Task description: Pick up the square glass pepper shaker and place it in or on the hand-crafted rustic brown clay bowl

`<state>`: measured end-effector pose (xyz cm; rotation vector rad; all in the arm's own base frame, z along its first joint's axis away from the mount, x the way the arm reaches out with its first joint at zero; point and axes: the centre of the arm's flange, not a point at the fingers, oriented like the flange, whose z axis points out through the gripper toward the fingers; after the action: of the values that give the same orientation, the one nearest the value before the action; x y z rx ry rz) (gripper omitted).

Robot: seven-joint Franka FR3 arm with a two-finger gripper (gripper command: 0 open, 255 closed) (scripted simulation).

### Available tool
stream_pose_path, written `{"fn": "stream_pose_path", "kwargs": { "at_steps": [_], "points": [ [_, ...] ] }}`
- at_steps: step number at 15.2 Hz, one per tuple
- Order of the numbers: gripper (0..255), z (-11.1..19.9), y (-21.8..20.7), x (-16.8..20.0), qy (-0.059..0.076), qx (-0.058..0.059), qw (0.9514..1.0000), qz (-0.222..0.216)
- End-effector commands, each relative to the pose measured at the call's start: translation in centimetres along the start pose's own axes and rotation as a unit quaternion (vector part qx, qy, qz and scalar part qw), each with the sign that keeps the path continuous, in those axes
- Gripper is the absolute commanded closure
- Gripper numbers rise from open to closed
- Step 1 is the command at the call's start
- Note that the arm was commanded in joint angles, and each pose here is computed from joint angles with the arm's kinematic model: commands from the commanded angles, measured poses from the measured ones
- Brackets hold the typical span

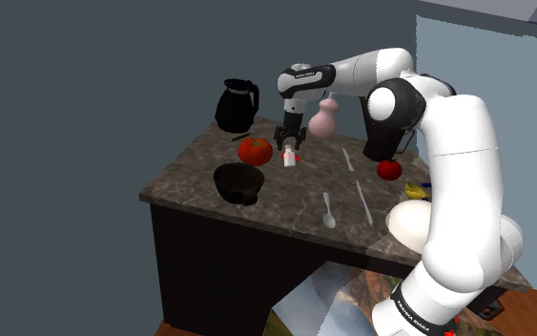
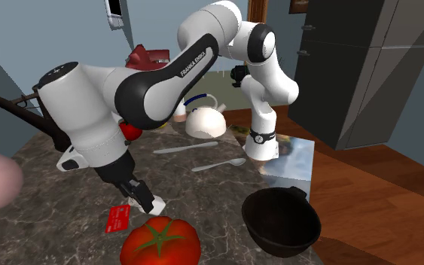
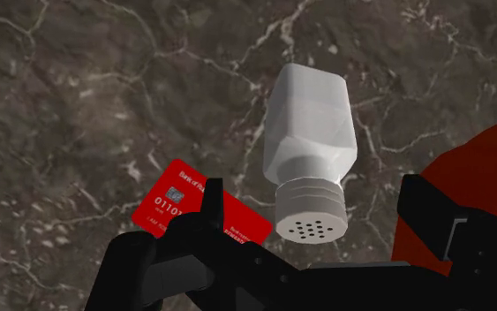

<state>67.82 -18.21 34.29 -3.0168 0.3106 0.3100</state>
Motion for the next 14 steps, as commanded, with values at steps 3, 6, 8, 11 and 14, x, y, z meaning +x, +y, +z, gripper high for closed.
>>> {"fn": "stream_pose_path", "kwargs": {
  "at_steps": [3, 6, 8, 11, 14],
  "points": [
    [0, 0.02, 0.00, -0.01, 0.000, 0.000, 1.0000, 0.000],
    [255, 0.02, 0.00, -0.01, 0.000, 0.000, 1.0000, 0.000],
    [255, 0.01, 0.00, -0.01, 0.000, 0.000, 1.0000, 0.000],
    [255, 0.00, 0.00, -0.02, 0.000, 0.000, 1.0000, 0.000],
    [255, -0.49, -0.03, -0.13, 0.000, 0.000, 1.0000, 0.000]
  ]
}}
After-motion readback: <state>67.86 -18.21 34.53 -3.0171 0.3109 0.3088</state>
